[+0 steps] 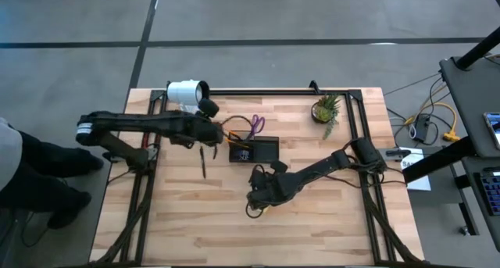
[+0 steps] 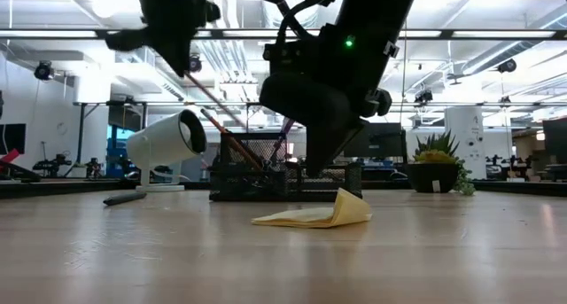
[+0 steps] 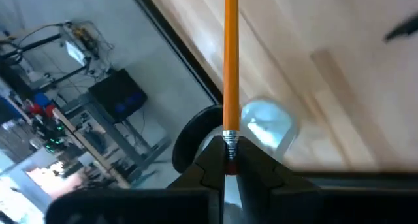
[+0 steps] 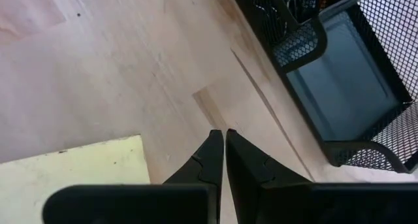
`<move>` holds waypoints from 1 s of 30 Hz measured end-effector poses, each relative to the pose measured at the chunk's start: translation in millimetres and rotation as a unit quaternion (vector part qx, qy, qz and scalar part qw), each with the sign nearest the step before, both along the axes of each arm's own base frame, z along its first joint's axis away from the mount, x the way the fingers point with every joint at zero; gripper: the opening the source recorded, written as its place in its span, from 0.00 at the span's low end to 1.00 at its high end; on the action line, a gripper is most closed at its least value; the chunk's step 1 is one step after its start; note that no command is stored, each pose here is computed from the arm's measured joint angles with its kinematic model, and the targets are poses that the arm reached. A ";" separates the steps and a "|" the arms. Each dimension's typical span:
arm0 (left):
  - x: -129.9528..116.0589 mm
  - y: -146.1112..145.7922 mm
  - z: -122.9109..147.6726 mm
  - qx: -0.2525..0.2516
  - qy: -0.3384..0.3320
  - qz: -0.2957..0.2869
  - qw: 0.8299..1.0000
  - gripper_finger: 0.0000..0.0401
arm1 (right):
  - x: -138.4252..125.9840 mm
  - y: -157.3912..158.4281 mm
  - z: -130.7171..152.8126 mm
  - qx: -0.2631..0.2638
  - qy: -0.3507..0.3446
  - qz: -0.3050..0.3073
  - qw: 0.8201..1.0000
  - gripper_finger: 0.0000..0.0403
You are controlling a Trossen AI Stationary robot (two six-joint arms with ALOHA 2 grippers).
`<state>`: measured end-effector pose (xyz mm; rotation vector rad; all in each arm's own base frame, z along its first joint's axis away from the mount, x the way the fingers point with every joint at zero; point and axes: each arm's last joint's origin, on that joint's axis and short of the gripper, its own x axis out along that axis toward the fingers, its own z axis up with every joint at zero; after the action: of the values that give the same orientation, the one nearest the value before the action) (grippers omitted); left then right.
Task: Pick and place office supplies into organizer
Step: Put the orange pencil into the black desk organizer
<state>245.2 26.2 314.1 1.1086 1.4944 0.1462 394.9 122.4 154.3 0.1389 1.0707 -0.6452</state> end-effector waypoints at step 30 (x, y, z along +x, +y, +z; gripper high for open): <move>63.9 -11.6 -45.5 0.019 0.039 -0.068 0.997 0.16 | -0.2 1.6 1.0 -0.024 -0.009 0.001 1.000 0.02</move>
<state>309.1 14.6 268.5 1.2560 1.4856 0.0373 394.6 124.0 155.3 0.1026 1.0362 -0.6670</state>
